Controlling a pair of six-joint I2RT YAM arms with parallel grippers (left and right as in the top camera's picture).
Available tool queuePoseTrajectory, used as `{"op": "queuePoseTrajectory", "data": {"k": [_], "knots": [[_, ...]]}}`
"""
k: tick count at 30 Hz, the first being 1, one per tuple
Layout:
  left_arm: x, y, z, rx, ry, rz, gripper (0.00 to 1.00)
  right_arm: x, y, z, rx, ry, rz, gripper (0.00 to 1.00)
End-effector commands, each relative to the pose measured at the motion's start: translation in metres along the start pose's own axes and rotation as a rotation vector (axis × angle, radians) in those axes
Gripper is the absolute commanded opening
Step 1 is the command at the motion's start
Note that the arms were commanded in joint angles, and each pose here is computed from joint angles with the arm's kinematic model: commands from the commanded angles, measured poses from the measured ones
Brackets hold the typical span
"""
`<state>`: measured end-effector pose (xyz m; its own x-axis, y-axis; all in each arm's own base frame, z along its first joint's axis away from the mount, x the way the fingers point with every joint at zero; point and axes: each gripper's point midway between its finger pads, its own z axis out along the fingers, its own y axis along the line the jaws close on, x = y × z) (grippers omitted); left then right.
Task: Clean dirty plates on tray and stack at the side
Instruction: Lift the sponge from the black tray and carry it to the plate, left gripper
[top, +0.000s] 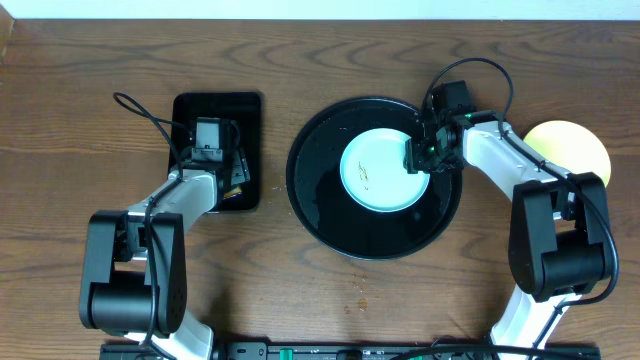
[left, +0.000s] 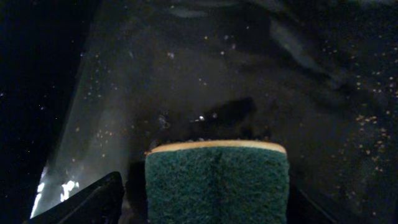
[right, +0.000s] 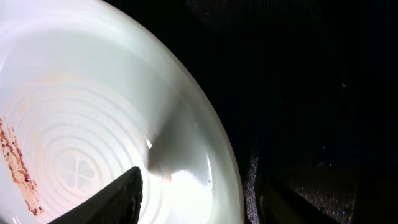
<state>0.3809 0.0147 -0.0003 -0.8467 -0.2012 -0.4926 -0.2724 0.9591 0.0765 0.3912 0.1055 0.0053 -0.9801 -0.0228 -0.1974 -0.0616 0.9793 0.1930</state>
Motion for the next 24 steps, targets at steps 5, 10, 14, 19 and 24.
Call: {"op": "queuePoseTrajectory", "data": {"k": [5,10,14,19,24], "knots": [[0.068,0.014,0.013,-0.048,0.219,0.068,0.31,0.011,-0.023,0.012,0.080,0.032,0.007,0.61],[0.036,0.007,0.013,-0.024,0.111,0.071,0.08,0.013,-0.023,0.012,0.081,0.034,0.007,0.67],[-0.016,0.003,-0.012,0.005,-0.024,0.032,0.07,0.015,-0.021,0.017,0.078,0.031,0.000,0.71],[-0.086,0.002,-0.081,0.067,-0.286,-0.030,0.07,0.015,-0.015,0.018,0.074,0.026,-0.018,0.68],[-0.123,0.008,-0.150,0.117,-0.492,-0.079,0.07,0.014,-0.012,0.018,0.072,0.025,-0.032,0.69]]}}
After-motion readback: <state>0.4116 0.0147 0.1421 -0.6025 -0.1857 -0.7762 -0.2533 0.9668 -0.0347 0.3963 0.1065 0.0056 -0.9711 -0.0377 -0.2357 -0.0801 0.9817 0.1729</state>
